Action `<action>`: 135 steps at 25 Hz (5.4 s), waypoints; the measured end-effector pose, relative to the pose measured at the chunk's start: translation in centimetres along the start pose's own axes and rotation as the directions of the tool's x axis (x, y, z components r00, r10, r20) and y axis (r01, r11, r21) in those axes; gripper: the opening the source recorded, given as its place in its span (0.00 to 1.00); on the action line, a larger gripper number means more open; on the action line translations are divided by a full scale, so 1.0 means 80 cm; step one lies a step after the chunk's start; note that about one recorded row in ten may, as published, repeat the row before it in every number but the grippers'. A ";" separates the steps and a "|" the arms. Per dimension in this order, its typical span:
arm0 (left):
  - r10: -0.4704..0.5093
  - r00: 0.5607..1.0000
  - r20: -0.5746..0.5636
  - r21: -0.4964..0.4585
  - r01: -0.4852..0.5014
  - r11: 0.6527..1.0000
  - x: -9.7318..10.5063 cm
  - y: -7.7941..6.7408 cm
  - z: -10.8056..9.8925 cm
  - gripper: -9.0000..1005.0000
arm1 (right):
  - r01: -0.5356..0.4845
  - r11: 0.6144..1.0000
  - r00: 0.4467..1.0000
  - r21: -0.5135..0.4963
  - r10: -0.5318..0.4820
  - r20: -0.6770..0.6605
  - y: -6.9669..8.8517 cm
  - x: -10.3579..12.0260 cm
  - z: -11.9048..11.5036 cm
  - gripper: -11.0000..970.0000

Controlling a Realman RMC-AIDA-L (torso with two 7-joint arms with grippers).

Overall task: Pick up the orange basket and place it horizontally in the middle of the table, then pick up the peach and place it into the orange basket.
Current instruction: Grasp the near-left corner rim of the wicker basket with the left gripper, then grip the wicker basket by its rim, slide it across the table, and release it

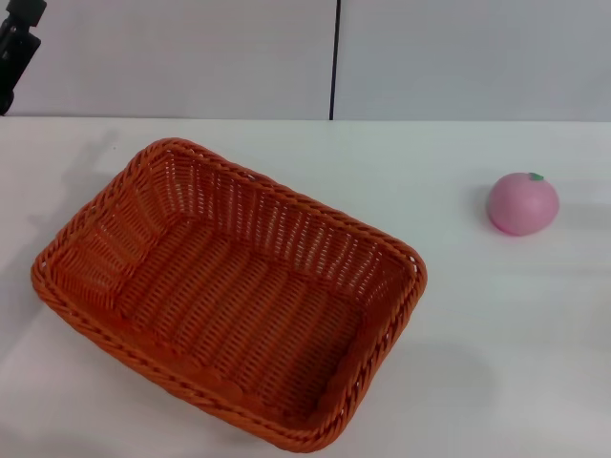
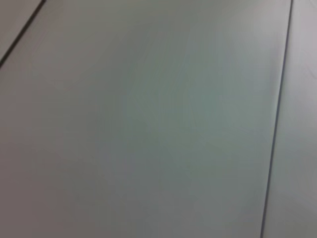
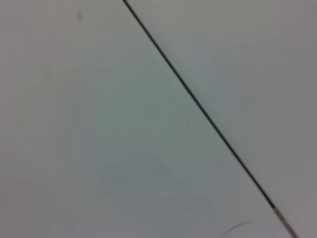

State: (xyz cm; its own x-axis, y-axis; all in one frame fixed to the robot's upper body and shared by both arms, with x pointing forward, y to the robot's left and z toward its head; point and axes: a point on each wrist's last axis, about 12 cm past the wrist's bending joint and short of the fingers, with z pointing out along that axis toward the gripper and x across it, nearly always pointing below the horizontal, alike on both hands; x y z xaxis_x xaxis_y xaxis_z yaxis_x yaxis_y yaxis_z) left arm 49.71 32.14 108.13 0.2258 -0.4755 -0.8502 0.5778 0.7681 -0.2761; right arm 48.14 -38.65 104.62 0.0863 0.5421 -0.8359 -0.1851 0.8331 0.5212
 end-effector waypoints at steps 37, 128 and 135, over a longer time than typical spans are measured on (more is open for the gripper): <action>0.170 0.271 -0.948 0.180 0.011 0.984 -0.077 0.038 0.153 0.81 | -0.006 1.000 0.999 0.002 0.006 -0.047 -0.004 0.000 0.003 0.74; -0.490 0.451 -0.746 -0.400 0.285 0.871 -0.067 0.067 0.109 0.21 | -0.009 0.996 0.998 0.088 0.015 -0.068 -0.015 0.005 0.004 0.74; -0.593 0.448 -0.669 -0.472 0.360 0.805 -0.051 0.070 0.068 0.23 | -0.006 0.993 0.997 0.114 0.015 -0.076 -0.019 0.005 0.010 0.74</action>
State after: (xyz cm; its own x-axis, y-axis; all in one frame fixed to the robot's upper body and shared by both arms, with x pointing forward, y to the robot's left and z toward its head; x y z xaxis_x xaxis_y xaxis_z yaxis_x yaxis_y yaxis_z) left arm 56.30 36.01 112.53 -0.7661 -0.3813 -0.5174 0.1761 0.6496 -0.7396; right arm 49.22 -39.62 103.64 0.0085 0.5444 -0.8388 -0.0723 0.8370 0.5424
